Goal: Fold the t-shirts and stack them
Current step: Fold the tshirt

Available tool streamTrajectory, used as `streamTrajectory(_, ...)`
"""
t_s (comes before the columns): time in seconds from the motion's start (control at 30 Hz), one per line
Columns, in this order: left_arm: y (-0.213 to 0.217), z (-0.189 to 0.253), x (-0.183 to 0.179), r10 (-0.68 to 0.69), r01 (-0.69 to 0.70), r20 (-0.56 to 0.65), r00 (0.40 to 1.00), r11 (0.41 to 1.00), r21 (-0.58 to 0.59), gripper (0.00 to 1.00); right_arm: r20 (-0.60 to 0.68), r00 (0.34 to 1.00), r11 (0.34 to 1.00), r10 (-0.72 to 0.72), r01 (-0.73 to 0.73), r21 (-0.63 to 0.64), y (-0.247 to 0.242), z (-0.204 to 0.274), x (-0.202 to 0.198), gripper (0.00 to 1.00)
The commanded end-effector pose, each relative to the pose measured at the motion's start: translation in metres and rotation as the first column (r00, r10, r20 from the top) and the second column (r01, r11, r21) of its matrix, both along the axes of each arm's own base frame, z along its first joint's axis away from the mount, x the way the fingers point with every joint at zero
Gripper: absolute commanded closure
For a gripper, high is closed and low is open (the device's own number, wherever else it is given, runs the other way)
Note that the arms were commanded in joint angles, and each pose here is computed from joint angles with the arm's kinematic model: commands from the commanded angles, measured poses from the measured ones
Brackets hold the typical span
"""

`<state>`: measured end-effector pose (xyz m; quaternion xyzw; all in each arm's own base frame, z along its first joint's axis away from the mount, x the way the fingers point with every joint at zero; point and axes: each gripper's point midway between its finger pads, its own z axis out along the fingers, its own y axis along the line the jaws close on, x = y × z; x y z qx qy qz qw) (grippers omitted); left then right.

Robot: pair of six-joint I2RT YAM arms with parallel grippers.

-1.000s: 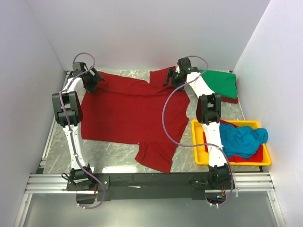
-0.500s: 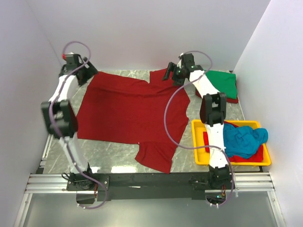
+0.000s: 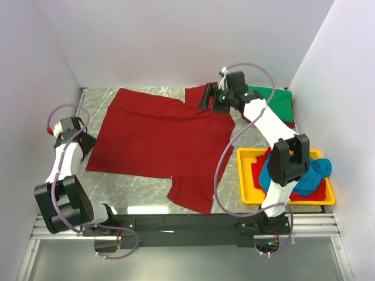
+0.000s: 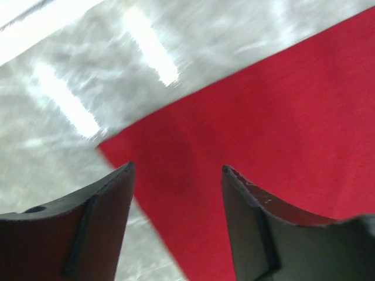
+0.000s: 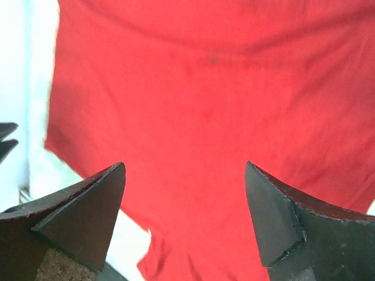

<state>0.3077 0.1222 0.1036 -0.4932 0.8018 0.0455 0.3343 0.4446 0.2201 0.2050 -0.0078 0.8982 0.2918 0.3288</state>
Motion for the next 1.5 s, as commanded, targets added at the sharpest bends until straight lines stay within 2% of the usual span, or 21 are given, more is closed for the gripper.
streamTrajectory(0.0,0.005,0.002,-0.014,0.061,-0.062,0.034,0.998,0.998,0.013,0.35,-0.004,1.000,1.000,-0.007,0.007,-0.031,-0.004,-0.007,-0.023,0.12)
streamTrajectory(0.17,0.004,-0.027,-0.040,0.080,-0.081,-0.020,0.997,0.997,-0.017,0.41,-0.027,1.000,1.000,-0.016,0.015,-0.027,0.002,-0.014,-0.057,0.12)
streamTrajectory(0.3,0.006,-0.030,-0.044,0.090,-0.090,0.005,0.996,0.996,-0.012,0.44,-0.045,0.999,1.000,-0.029,0.028,-0.015,0.004,-0.023,-0.072,0.12)
streamTrajectory(0.47,0.019,-0.031,-0.045,0.132,-0.131,-0.024,0.991,0.991,0.024,0.48,-0.049,0.998,0.999,-0.040,0.040,-0.001,0.006,-0.026,-0.089,0.12)
streamTrajectory(0.73,0.032,-0.045,-0.045,0.169,-0.164,-0.101,0.980,0.985,0.053,0.53,-0.049,0.997,0.998,-0.068,0.068,0.015,0.002,-0.028,-0.100,0.12)
streamTrajectory(1.2,0.035,-0.058,-0.039,0.163,-0.158,-0.130,0.978,0.986,0.053,0.60,-0.037,0.993,0.993,-0.110,0.112,0.040,-0.005,-0.025,-0.111,0.12)
streamTrajectory(1.47,0.035,-0.065,-0.038,0.156,-0.151,-0.148,0.977,0.987,0.044,0.61,-0.045,0.992,0.992,-0.120,0.122,0.038,-0.010,-0.029,-0.121,0.12)
